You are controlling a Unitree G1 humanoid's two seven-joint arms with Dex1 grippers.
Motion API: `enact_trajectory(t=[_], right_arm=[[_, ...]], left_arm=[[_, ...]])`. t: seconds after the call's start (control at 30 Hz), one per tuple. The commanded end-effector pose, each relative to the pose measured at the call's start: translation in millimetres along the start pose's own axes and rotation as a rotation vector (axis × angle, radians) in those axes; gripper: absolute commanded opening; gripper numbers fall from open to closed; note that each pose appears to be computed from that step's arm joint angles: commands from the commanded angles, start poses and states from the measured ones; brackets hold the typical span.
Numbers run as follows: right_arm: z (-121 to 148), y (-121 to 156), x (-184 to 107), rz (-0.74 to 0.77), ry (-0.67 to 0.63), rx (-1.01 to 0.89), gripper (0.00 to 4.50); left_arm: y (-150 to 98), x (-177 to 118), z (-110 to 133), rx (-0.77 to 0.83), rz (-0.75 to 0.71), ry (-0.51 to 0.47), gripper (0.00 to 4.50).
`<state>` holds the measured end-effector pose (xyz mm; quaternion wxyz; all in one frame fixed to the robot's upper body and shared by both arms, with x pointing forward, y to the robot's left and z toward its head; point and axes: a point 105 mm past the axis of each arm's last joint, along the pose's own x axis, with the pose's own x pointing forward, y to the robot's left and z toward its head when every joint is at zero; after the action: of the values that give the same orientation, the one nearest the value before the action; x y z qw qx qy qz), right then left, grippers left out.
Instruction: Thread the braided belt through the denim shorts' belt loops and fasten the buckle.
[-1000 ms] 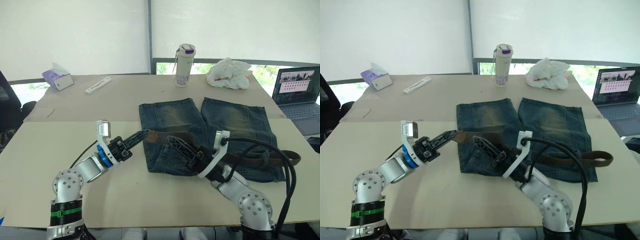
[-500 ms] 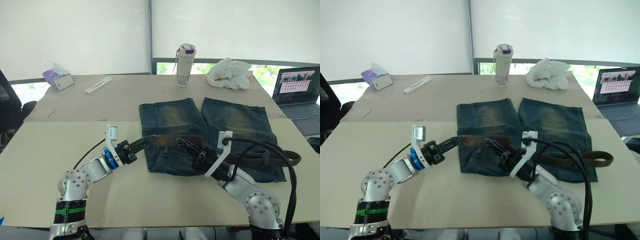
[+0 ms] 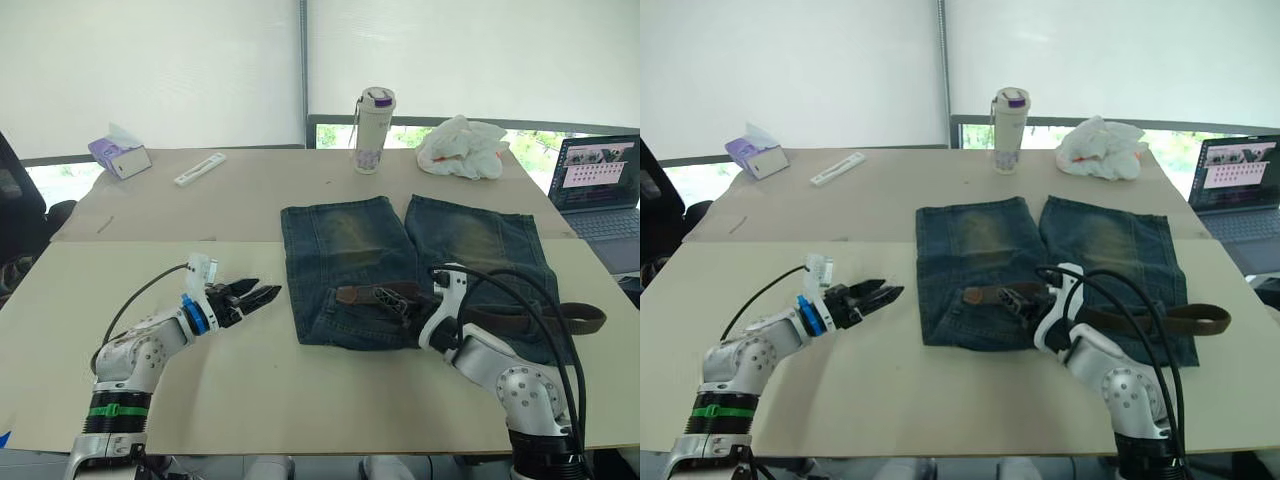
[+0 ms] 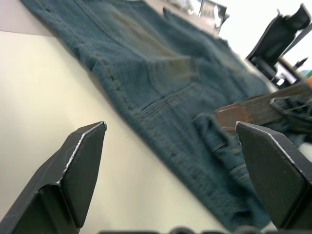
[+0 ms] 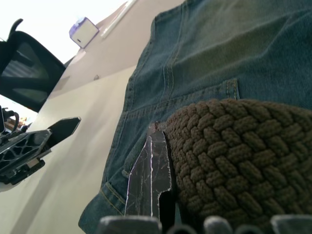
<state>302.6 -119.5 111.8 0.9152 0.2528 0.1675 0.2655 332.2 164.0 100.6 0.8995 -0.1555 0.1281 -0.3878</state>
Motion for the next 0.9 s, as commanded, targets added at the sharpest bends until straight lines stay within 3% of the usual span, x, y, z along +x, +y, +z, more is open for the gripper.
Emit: enact_trajectory(t=[0.03,0.47,0.7,0.9], right_arm=[[6.7,-8.1,-9.8,-0.047,-0.008,-0.003,0.0],[6.2,-4.8,-19.5,-0.086,0.01,0.012,0.0],[-17.5,-2.0,-3.4,-0.064,0.077,0.135,0.0],[-18.8,5.5,11.2,-0.011,0.077,0.225,0.0]], left_arm=[[-8.1,5.5,12.7,0.049,-0.045,-0.036,4.47],[-19.2,11.5,12.5,0.096,-0.13,-0.025,4.47],[-20.2,12.8,10.2,0.096,-0.134,-0.018,4.47],[-19.0,11.7,8.4,0.095,-0.135,-0.011,4.47]])
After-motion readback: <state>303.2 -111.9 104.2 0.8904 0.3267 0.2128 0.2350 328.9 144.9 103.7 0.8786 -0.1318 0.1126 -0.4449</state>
